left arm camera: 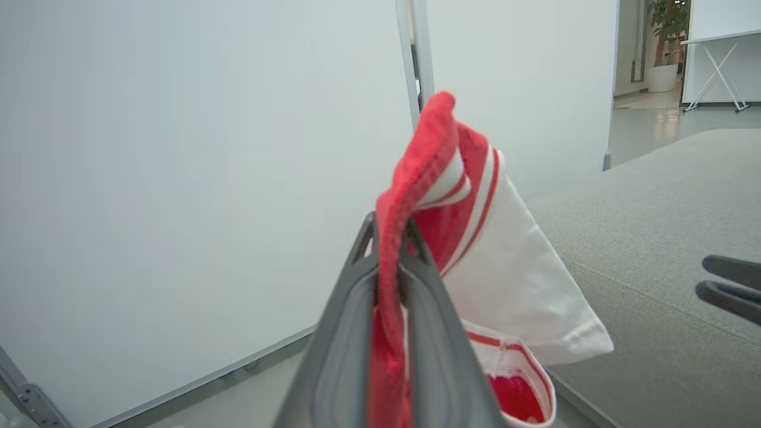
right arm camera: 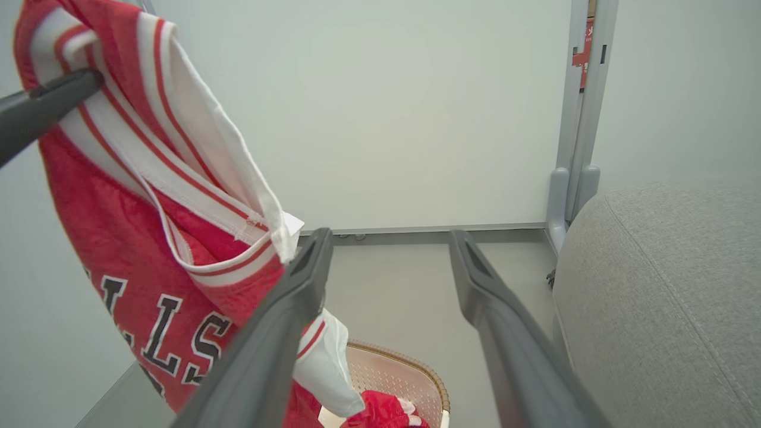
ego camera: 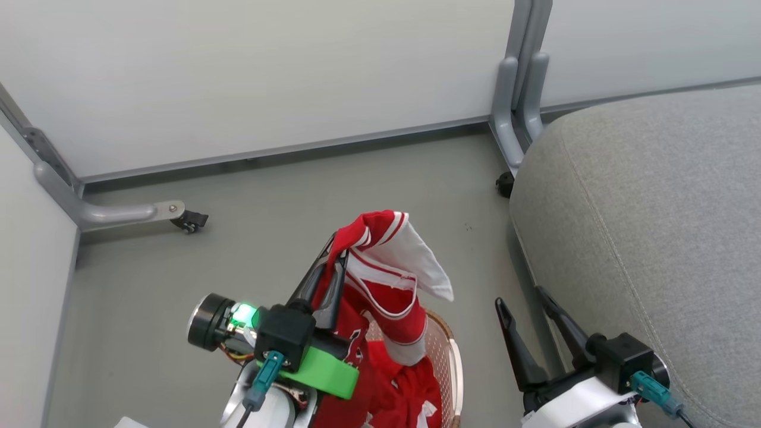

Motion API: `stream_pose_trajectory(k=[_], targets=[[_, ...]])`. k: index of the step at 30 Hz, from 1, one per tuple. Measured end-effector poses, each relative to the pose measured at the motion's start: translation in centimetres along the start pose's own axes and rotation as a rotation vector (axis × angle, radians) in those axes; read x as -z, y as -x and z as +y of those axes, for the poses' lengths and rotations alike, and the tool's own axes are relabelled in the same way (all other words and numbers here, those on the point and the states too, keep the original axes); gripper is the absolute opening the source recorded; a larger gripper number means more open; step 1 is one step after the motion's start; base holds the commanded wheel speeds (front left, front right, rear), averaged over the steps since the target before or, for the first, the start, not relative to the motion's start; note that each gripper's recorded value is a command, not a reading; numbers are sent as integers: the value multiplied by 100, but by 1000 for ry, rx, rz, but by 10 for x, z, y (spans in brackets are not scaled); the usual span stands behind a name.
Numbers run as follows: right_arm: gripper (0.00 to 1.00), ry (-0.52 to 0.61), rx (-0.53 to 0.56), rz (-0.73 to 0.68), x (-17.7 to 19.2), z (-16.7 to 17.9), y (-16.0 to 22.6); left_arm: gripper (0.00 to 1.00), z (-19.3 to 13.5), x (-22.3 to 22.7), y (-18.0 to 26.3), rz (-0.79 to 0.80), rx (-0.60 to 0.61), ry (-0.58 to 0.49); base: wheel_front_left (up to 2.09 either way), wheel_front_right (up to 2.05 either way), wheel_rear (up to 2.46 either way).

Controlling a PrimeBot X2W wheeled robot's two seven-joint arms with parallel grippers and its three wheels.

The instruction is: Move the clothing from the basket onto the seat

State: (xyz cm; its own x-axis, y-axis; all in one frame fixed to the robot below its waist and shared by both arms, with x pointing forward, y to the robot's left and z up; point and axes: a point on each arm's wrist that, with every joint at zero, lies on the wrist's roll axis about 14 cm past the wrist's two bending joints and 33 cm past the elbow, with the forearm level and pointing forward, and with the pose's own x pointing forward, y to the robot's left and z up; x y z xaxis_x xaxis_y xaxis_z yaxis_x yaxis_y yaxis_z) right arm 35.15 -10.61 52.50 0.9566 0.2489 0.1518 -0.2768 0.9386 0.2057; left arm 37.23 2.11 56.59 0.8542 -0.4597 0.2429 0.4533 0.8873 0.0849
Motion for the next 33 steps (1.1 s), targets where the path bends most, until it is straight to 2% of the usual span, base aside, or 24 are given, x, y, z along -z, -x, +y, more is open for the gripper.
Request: stream_pose_trajectory(k=[12,22,28,29,30,31,33], targets=[[100,23,-158,-5,-1,50,-5,0,-25,-60,-14,-180,113,-1,0,0,0],[100,66,-196,23,8,56,-11,0,-54,-86,-13,-260,212,35,0,0,0],[100,46,-265,82,26,76,-6,0,-61,-91,-14,-274,239,40,0,0,0],[91,43,-275,86,27,79,-6,0,-62,-90,-14,-271,240,44,0,0,0],[38,34,-277,87,27,80,-6,0,-62,-89,-15,-266,239,49,0,0,0],[0,29,-283,90,28,82,-5,0,-61,-86,-15,-258,237,51,0,0,0],[0,24,-293,98,30,84,-4,0,-59,-80,-16,-240,227,52,0,0,0]])
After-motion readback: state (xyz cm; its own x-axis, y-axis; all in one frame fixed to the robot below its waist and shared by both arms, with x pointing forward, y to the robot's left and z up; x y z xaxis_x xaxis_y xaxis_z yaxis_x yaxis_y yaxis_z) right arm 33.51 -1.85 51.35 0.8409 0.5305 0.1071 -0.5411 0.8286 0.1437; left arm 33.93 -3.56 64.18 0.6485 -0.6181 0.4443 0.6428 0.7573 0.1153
